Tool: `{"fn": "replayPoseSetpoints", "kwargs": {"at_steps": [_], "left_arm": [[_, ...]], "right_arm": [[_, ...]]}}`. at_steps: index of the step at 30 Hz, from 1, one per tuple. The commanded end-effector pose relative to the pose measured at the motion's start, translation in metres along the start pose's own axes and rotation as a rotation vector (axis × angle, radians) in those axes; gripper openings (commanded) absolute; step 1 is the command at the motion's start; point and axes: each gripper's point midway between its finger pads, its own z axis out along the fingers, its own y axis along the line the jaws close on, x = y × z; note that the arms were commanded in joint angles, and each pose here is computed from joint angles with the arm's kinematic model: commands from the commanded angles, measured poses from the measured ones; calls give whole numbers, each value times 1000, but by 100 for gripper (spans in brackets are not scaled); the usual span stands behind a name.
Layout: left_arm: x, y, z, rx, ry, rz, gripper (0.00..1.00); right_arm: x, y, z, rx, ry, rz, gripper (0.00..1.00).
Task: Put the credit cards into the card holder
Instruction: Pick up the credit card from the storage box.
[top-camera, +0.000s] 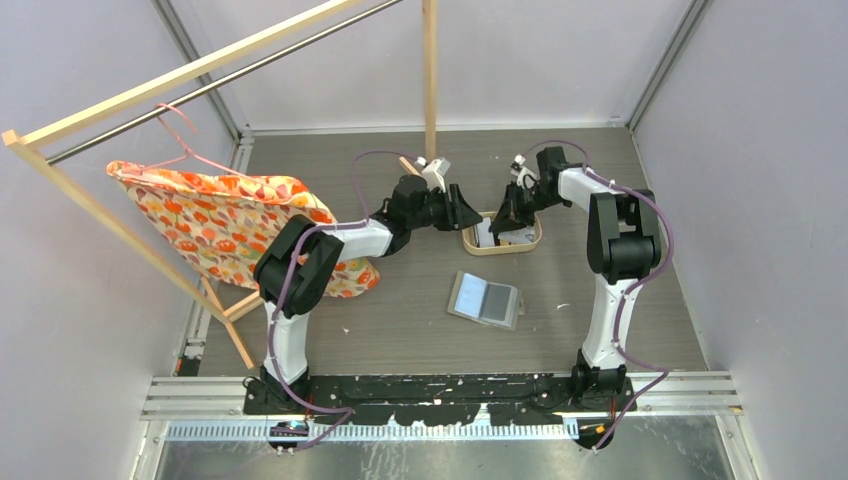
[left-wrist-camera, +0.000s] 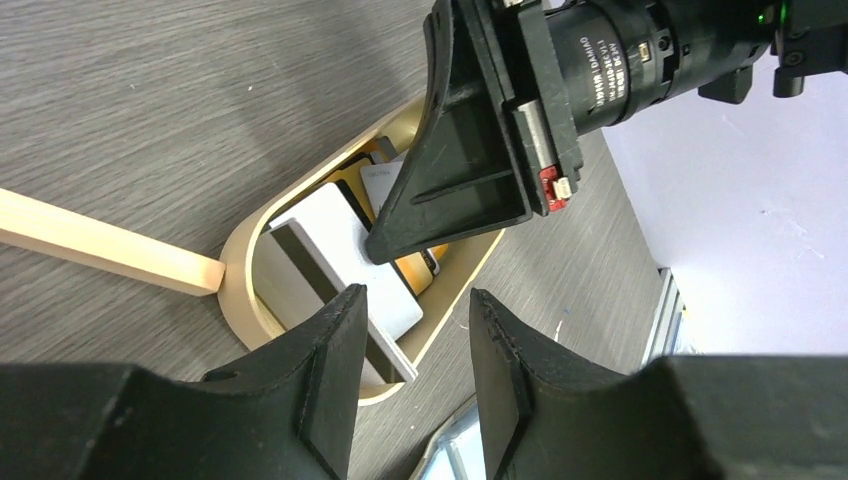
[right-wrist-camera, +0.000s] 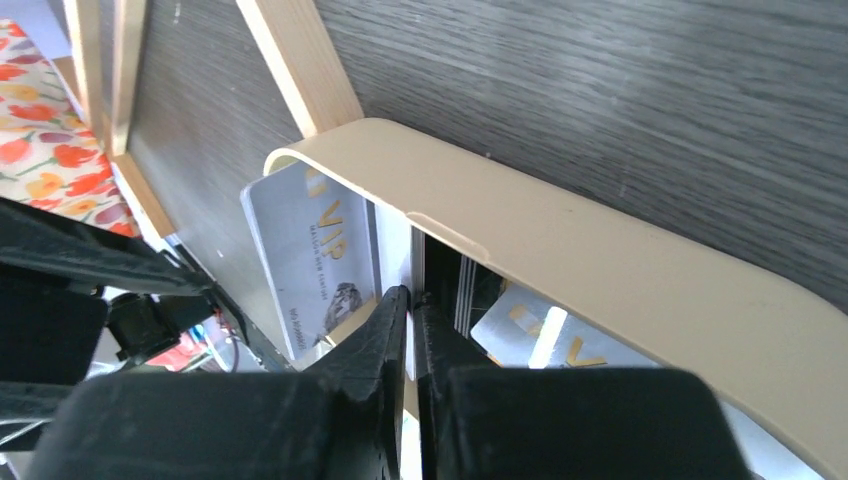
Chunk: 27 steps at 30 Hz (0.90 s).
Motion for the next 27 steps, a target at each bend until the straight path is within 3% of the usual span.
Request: {"fn": "replayPoseSetpoints", "kwargs": {"at_steps": [1,5,15,21,27], "left_arm": [[-3,-5,0,-6,-4,25,44],[0,-4,2,-9,8,23,44],[4,-6,6,3,25,21,44],[3,-10,4,19,18,29,44],[1,-16,3,50,9,35,45]], "right_arm": [[-10,29,-5,-115,-29,-26,8],[-11,38,-7,-159,-36,-23,7],[-10,33,-2,-133,-31,-16,15],[-15,29,-12,-47,-69,-80,2],[-21,25,-38,64,-125,-192,1]]}}
